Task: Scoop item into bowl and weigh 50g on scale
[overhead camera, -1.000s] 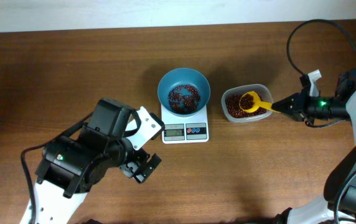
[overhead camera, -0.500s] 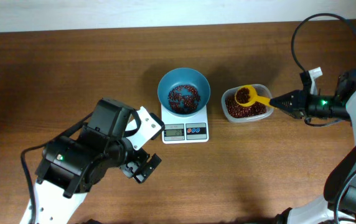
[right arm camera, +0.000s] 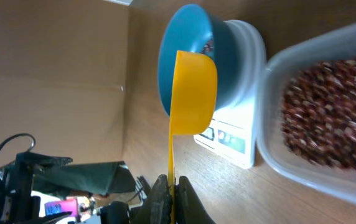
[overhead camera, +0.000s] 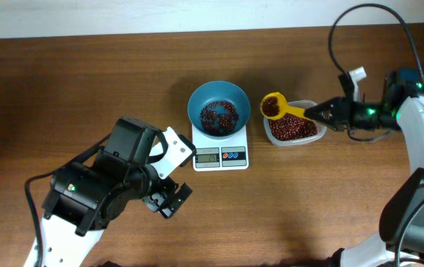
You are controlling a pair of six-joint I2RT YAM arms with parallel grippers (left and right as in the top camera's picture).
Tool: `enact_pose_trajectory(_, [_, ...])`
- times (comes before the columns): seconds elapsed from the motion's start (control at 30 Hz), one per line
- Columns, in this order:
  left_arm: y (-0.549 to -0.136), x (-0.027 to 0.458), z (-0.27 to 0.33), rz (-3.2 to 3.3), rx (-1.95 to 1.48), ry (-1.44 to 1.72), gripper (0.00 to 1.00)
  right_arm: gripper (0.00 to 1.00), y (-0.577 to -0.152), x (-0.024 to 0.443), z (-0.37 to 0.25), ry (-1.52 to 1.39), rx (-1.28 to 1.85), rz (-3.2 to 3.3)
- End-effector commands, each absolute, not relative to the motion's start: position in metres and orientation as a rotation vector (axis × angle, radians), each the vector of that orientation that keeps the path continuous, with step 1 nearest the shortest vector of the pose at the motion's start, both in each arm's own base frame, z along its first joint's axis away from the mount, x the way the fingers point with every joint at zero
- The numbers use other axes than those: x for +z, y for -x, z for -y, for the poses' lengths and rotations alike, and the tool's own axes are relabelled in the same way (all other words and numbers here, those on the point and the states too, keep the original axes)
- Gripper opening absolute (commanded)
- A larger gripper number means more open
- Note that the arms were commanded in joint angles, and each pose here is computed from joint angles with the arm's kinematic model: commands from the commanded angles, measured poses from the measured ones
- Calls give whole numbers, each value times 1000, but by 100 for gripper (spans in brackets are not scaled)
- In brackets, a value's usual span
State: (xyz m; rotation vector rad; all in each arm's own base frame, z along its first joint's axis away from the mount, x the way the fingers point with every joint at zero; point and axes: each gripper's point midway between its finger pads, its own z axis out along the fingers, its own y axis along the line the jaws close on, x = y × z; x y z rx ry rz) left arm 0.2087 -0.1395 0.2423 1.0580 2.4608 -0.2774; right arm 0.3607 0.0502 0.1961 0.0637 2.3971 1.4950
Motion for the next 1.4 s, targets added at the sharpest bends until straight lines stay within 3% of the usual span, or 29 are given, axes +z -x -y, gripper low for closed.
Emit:
enact_pose_trajectory(0.0, [-209, 241, 139, -2457, -267, -1075, 99, 4, -371, 227, -70, 73, 1508, -2329])
enact_pose_trajectory(0.23, [-209, 241, 139, -2457, -267, -1075, 99, 4, -376, 246, -108, 279, 1486, -2296])
enact_pose_trajectory(0.5, [-209, 241, 139, -2457, -267, -1075, 99, 4, -389, 229, -145, 464, 1288, -2347])
enact_pose_trajectory(0.9, [-209, 241, 139, -2457, -267, -1075, 99, 4, -406, 197, -152, 573, 887, -2458])
enact_pose_trajectory(1.2, [-209, 241, 139, -2457, -267, -1075, 99, 4, -402, 203, -174, 659, 786, -2473])
enact_pose_trajectory(1.37, [-209, 241, 139, -2457, -267, -1075, 99, 4, -415, 199, -169, 683, 465, -2496])
